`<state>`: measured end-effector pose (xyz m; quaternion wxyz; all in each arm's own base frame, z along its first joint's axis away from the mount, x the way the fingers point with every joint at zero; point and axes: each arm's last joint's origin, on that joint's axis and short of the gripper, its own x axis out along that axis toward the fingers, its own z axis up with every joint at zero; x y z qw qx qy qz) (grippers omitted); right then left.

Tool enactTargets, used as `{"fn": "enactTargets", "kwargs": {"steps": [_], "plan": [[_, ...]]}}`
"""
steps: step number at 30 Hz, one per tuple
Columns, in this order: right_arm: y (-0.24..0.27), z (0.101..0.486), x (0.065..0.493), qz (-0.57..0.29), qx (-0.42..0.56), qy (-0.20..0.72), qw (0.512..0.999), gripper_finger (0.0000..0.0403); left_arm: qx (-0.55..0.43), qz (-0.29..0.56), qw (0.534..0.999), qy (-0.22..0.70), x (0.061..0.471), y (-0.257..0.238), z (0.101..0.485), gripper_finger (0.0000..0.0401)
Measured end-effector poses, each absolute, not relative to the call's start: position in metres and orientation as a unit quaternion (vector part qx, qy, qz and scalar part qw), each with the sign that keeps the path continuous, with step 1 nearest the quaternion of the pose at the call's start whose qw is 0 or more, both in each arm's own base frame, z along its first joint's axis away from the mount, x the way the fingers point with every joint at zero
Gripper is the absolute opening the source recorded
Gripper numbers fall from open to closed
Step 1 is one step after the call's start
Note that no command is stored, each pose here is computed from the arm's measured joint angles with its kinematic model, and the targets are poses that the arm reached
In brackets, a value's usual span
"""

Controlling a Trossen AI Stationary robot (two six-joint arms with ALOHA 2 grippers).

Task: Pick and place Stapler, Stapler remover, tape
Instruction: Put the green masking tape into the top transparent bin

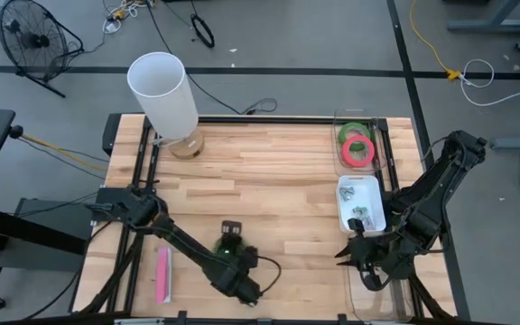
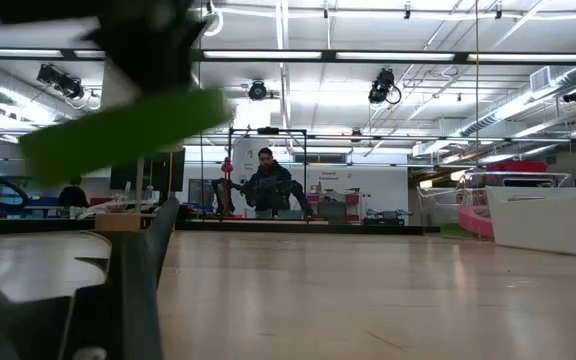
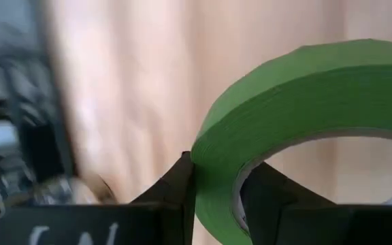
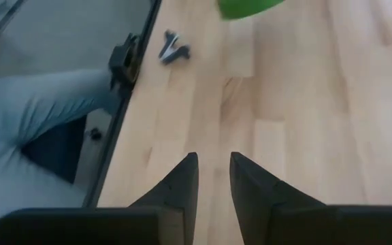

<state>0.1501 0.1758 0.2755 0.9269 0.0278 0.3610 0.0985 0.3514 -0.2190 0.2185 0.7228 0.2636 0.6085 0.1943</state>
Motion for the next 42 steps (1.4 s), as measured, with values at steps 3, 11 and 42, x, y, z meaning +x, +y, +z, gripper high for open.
{"fn": "enactTargets", "kwargs": {"steps": [3,11,42], "plan": [[0.175,0.277,0.152,0.071,0.029,0.338,0.938,0.0087,0.277,0.247,0.779,0.505,0.365,-0.217,0.257,0.009],[0.171,0.286,0.158,-0.046,0.029,0.228,0.972,0.0087,0.256,0.372,0.834,0.317,0.392,-0.191,0.319,0.009],[0.131,0.306,0.206,-0.172,0.013,0.134,0.976,0.0208,0.21,0.47,0.826,0.227,0.452,-0.123,0.34,0.009]]}}
